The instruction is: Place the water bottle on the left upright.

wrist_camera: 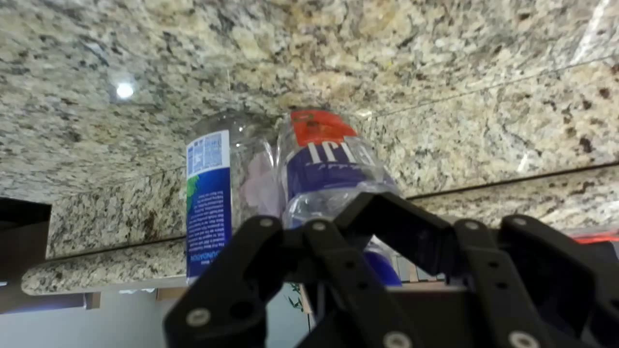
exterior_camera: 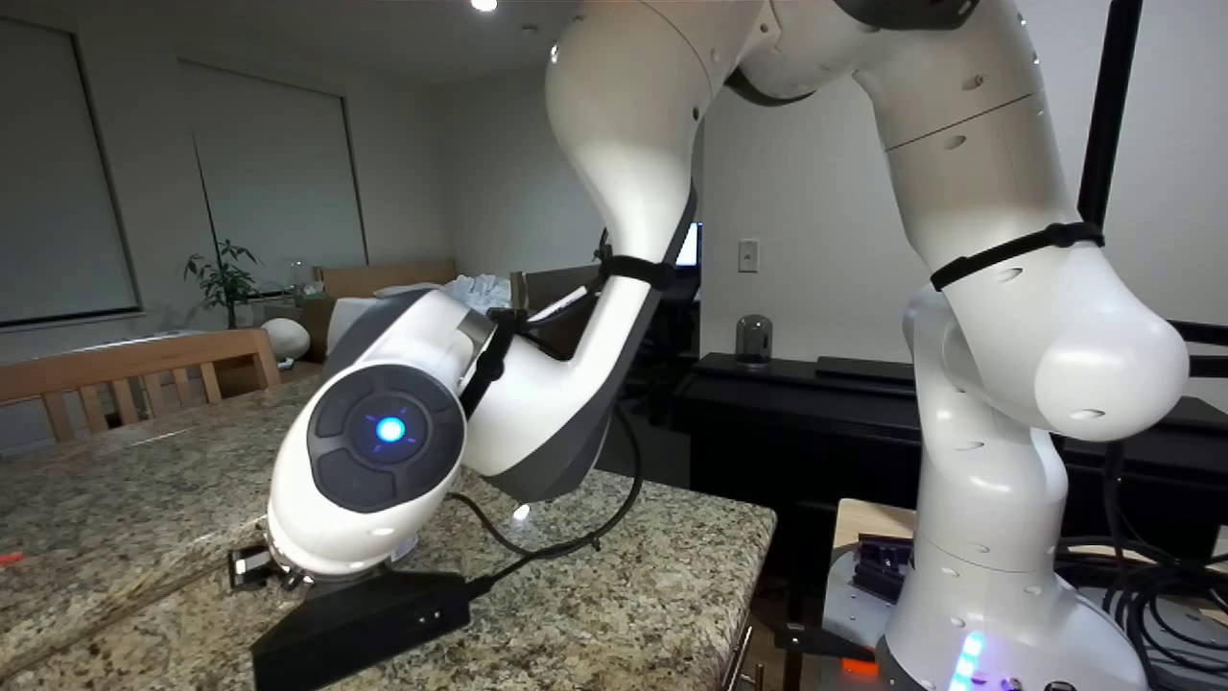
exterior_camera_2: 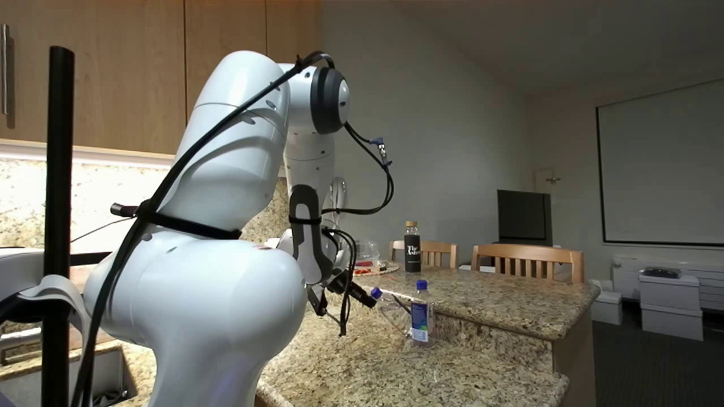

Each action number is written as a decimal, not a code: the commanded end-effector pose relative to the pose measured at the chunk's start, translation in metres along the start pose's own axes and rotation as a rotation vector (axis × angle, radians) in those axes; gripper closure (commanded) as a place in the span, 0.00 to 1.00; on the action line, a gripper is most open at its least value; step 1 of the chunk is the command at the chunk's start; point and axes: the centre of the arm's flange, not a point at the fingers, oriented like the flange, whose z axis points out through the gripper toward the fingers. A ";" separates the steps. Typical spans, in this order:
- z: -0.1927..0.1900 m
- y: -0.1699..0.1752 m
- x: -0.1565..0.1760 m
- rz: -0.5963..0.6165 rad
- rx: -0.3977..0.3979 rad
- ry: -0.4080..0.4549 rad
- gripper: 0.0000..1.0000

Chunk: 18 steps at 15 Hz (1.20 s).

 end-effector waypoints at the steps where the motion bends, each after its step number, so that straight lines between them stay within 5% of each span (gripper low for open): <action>1: -0.015 0.005 0.023 0.034 -0.028 0.068 0.92; 18: 0.001 0.028 0.060 0.111 -0.151 0.118 0.92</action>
